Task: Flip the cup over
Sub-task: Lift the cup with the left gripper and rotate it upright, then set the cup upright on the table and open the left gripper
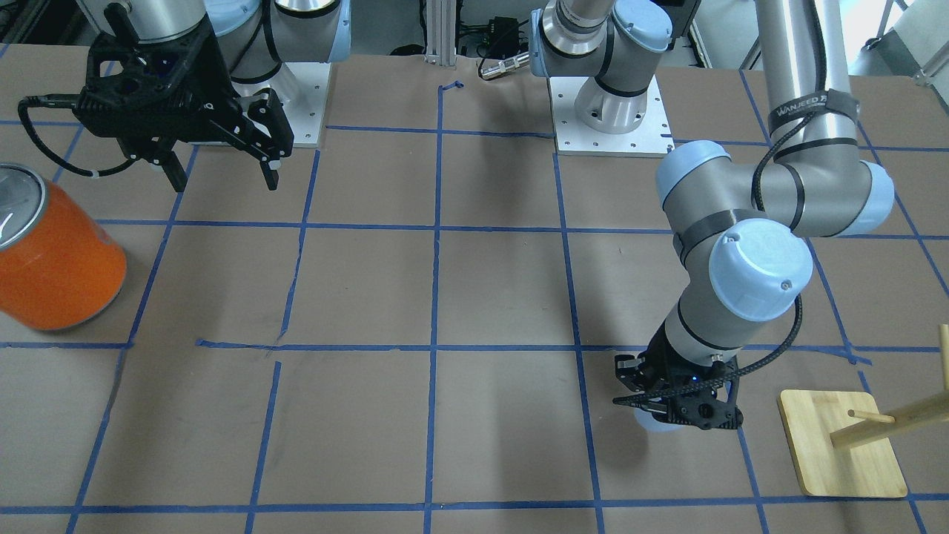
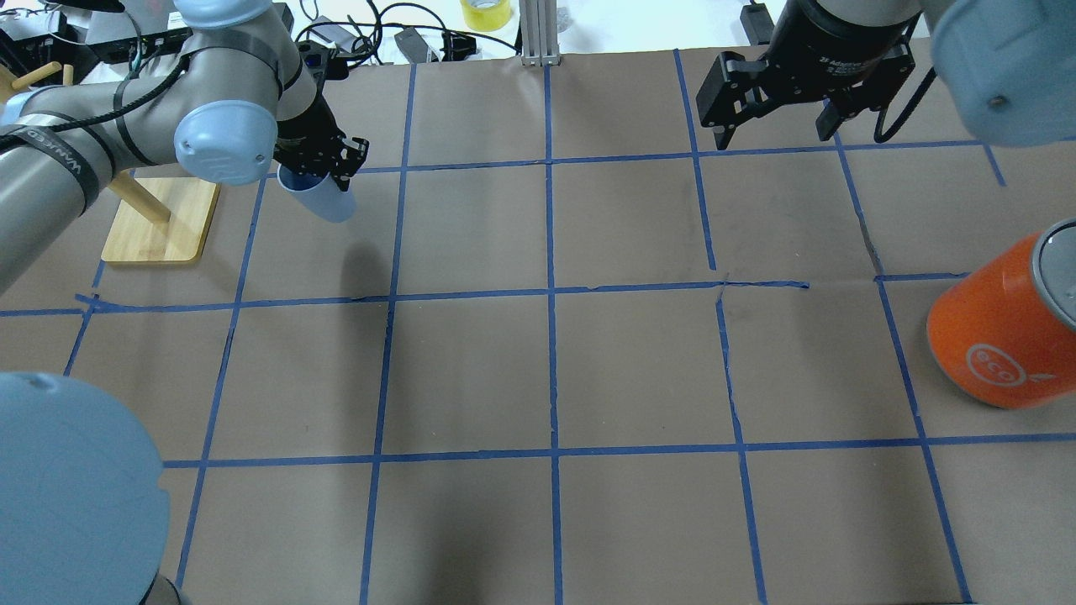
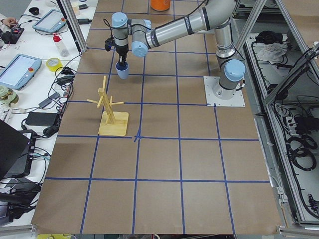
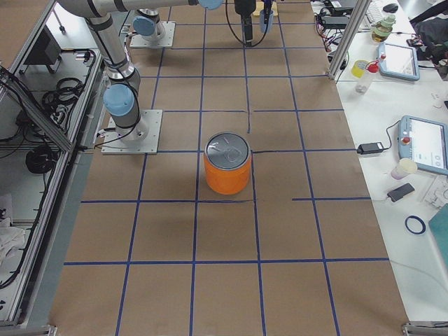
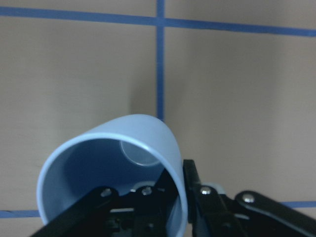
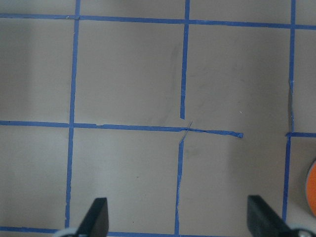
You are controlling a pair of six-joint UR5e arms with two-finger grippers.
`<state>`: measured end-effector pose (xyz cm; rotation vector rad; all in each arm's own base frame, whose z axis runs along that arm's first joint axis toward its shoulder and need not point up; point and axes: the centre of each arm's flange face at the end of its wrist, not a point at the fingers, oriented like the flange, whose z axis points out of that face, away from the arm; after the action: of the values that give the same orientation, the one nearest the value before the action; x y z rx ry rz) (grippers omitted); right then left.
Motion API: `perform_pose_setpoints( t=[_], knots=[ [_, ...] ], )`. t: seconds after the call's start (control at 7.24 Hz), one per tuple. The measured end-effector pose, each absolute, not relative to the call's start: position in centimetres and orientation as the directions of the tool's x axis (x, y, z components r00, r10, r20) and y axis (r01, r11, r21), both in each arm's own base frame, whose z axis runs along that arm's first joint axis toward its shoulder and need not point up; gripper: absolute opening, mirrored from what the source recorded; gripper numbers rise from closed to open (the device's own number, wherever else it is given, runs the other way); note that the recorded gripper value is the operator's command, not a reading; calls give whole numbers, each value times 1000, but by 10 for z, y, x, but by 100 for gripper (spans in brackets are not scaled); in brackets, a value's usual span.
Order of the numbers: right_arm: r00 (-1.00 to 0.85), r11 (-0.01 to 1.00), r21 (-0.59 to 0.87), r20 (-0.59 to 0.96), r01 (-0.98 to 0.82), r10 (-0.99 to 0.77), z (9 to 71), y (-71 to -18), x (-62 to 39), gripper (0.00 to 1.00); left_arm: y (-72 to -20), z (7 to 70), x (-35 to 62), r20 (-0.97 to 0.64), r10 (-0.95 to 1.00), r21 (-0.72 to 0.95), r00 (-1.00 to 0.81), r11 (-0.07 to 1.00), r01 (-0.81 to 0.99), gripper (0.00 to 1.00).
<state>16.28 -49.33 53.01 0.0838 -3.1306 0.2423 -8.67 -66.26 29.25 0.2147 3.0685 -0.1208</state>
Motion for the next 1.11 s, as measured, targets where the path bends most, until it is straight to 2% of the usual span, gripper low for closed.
perform_pose_setpoints(
  t=[0.69,0.83,0.97,1.11],
  knots=[
    [-999,987,-154,4,-53,-53,530,-493,163,100,-686,248,-61,-131,186,-71,-974,978,197,0],
    [-999,987,-154,4,-53,-53,530,-493,163,100,-687,244,-61,-130,182,-71,-975,979,192,29],
    [-999,987,-154,4,-53,-53,530,-493,163,100,-688,242,-61,-129,176,-73,-976,980,187,77],
    [-999,987,-154,4,-53,-53,530,-493,163,100,-688,243,-61,-126,173,-76,-977,980,184,84]
  ],
)
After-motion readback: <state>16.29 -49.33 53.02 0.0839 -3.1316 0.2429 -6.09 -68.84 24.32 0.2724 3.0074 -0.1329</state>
